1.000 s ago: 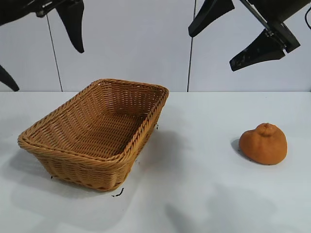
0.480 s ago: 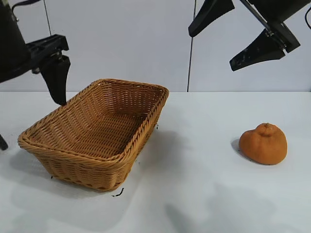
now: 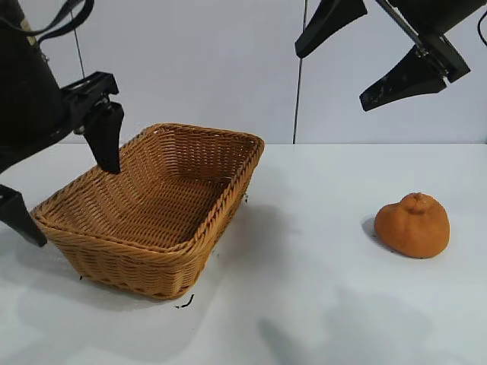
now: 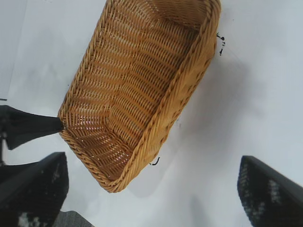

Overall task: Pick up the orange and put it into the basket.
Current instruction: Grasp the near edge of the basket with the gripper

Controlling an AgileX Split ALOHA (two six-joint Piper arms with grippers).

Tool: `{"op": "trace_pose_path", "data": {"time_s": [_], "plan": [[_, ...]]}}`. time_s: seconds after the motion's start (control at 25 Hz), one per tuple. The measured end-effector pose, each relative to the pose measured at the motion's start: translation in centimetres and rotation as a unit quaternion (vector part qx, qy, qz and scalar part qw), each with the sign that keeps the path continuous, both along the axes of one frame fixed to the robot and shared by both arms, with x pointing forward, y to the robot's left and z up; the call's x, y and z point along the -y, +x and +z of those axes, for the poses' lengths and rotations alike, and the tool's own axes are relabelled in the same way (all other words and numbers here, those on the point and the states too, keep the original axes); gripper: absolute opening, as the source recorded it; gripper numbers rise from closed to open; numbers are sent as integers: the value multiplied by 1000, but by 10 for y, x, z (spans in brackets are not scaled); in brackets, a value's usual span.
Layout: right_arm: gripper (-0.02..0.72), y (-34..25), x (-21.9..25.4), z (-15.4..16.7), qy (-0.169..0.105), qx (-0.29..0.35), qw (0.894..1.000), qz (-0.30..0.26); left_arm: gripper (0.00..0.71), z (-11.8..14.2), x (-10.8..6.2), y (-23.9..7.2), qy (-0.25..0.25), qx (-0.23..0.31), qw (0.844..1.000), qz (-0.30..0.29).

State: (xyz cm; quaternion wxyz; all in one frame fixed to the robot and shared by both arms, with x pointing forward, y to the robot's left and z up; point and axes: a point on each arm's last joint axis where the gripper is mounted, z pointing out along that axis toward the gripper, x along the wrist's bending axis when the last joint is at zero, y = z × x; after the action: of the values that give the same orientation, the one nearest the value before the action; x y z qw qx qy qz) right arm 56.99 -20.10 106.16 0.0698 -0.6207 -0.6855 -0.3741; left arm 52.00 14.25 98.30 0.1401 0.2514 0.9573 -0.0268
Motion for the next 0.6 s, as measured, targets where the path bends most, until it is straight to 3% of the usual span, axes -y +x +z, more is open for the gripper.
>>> {"op": "trace_pose_path", "data": {"time_s": [0.6], "plan": [[696, 0, 0, 0, 0, 1, 1000, -1, 673, -66, 12, 19, 13, -36, 999, 6]]}}
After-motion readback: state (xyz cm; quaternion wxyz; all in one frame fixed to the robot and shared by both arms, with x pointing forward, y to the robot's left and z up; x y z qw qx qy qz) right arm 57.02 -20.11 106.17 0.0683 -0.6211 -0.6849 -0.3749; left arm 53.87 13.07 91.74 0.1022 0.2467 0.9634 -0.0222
